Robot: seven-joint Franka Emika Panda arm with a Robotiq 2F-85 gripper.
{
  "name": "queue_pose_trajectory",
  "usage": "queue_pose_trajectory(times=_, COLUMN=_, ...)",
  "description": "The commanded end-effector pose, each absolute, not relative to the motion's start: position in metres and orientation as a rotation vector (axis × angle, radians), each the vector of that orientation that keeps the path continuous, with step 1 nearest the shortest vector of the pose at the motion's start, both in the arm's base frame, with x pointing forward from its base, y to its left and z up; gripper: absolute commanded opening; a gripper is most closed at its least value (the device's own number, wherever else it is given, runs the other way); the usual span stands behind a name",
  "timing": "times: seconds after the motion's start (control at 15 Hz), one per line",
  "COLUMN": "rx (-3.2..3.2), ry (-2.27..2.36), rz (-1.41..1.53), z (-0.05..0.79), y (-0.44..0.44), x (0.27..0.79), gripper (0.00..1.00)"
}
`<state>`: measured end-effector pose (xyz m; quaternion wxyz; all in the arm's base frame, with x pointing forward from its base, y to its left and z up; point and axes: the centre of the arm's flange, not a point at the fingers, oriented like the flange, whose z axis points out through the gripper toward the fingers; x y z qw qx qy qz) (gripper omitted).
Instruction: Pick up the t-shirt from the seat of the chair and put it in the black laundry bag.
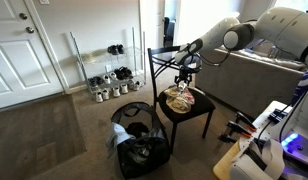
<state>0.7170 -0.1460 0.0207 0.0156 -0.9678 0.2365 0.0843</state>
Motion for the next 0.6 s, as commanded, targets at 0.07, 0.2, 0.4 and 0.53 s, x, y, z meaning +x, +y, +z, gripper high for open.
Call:
queue_pose_trajectory(times=0.07, rx=-2.841, ry=0.883, rz=0.278, z=-0.001, y=-0.146, x=0.739, gripper=1.0)
queue_pose_trajectory(times=0.2, rx=-2.775, ry=0.946, rz=0.269, z=-0.006, y=-0.143, x=0.741, gripper=1.0)
queue_pose_trajectory(times=0.4, rx=-2.735, ry=0.993, rz=0.242, z=-0.011, y=-0.143, x=0.743, gripper=1.0)
queue_pose_trajectory(times=0.53, rx=-2.736, ry=1.005, rz=0.224, z=-0.013, y=-0.144, x=0.744, gripper=1.0)
